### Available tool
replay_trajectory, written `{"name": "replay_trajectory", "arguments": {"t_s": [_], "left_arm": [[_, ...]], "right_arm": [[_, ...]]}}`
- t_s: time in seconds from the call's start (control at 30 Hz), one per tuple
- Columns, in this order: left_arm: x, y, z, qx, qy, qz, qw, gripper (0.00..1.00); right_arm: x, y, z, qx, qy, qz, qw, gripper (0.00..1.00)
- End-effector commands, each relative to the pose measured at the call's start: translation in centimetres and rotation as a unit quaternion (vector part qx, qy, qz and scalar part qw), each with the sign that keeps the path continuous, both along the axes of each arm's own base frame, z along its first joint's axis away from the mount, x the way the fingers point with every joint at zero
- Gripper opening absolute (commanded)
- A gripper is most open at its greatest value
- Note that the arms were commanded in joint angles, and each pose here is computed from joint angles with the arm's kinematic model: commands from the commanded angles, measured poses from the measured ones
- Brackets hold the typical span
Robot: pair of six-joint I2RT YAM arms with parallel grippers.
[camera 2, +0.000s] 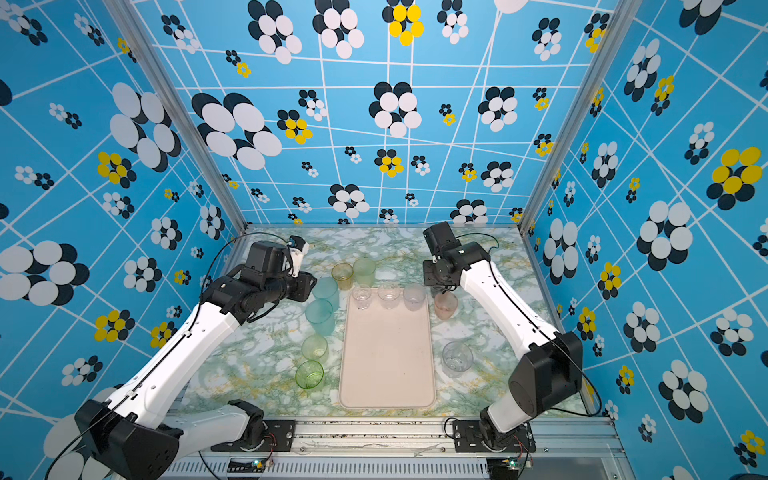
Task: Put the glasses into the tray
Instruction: 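Withdraw the right arm while the left arm reaches to the clear stemmed glass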
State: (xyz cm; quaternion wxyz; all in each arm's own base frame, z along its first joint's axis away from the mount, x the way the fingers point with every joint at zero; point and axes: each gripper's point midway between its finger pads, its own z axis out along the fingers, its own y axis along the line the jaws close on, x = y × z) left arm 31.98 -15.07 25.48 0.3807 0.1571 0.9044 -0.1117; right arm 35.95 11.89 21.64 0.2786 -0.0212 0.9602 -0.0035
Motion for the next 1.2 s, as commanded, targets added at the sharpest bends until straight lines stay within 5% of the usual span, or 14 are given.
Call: {"name": "replay_trajectory", "arguments": {"t_s": [0.0, 0.37, 0.73, 1.03, 1.17], "left_arm": [[-0.7, -3.2, 1.2, -0.012, -0.004, -0.037, 0.999, 0.32], [-6.0, -16.6, -0.8, -0.040, 0.017, -0.183, 0.982, 0.34], [-12.0, -29.2, -4.3, 0.006, 0.055, -0.343, 0.938, 0.35], [-15.2, -33.4, -9.3, 0.081, 0.124, -0.396, 0.906, 0.35], [-15.3, -33.5, -10.9, 0.094, 0.144, -0.388, 0.905, 0.35]], "right_arm": [[-1.1, -2.9, 0.6, -0.010, -0.013, -0.048, 0.999, 0.31], [-5.0, -9.5, -0.9, 0.033, -0.002, -0.138, 0.990, 0.39], [-7.8, -13.8, -4.7, 0.075, 0.039, -0.213, 0.973, 0.39], [-7.9, -13.7, -5.5, 0.080, 0.046, -0.201, 0.975, 0.39], [-7.9, -13.5, -5.4, 0.084, 0.046, -0.195, 0.976, 0.39]]}}
